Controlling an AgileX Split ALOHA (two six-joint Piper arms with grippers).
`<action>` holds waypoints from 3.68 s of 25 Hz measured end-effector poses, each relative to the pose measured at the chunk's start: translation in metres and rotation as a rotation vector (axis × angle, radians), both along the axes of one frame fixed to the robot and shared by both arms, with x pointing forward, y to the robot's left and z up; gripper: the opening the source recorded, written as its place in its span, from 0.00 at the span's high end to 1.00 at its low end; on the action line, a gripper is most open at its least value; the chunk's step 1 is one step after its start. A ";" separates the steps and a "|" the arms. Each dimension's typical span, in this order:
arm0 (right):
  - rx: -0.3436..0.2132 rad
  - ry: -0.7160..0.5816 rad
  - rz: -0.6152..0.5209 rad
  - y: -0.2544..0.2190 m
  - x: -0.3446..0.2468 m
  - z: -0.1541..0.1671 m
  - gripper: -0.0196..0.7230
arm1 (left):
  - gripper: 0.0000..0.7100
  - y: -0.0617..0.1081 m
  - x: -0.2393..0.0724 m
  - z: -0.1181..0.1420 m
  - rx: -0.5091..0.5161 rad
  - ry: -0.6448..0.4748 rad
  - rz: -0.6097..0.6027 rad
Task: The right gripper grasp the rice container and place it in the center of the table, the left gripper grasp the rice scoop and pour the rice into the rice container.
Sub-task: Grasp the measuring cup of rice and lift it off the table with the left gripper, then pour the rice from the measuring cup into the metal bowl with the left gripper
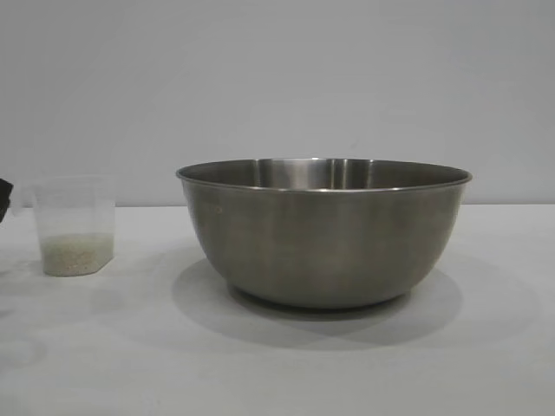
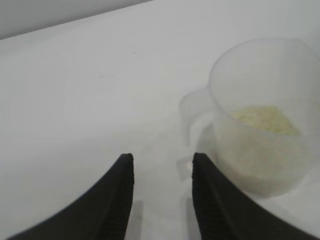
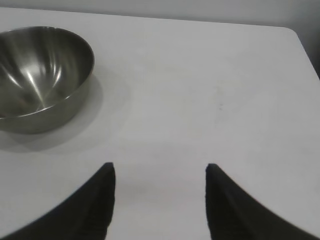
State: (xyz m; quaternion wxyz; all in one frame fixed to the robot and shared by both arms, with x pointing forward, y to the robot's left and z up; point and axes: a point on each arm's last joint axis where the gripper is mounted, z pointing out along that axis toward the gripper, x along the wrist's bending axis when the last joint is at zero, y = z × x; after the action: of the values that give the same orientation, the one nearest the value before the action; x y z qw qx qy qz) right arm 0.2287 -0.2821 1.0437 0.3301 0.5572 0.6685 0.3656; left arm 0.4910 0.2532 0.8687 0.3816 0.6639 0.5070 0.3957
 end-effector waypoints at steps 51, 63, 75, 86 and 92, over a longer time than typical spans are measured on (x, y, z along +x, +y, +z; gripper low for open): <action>0.000 0.000 0.000 0.000 0.000 0.000 0.47 | 1.00 -0.040 0.058 0.052 0.185 -0.344 -0.357; 0.000 0.000 0.000 0.000 0.000 0.000 0.47 | 1.00 -0.126 0.064 0.100 0.892 -0.687 -0.792; 0.000 0.000 0.019 0.000 0.000 0.000 0.47 | 1.00 -0.172 0.061 0.123 1.459 -1.101 -1.164; 0.002 0.000 0.020 0.000 0.000 0.000 0.47 | 1.00 -0.188 0.063 0.137 1.788 -1.324 -1.326; 0.002 0.000 0.020 0.000 0.000 0.000 0.47 | 1.00 -0.192 0.061 0.138 1.845 -1.372 -1.324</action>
State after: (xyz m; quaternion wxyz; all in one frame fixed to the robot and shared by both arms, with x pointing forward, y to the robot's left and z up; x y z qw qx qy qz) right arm 0.2284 -0.2821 1.0437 0.3260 0.5506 0.6738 0.3695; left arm 0.5522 0.0613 1.0068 0.0902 0.4650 -0.6573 0.5862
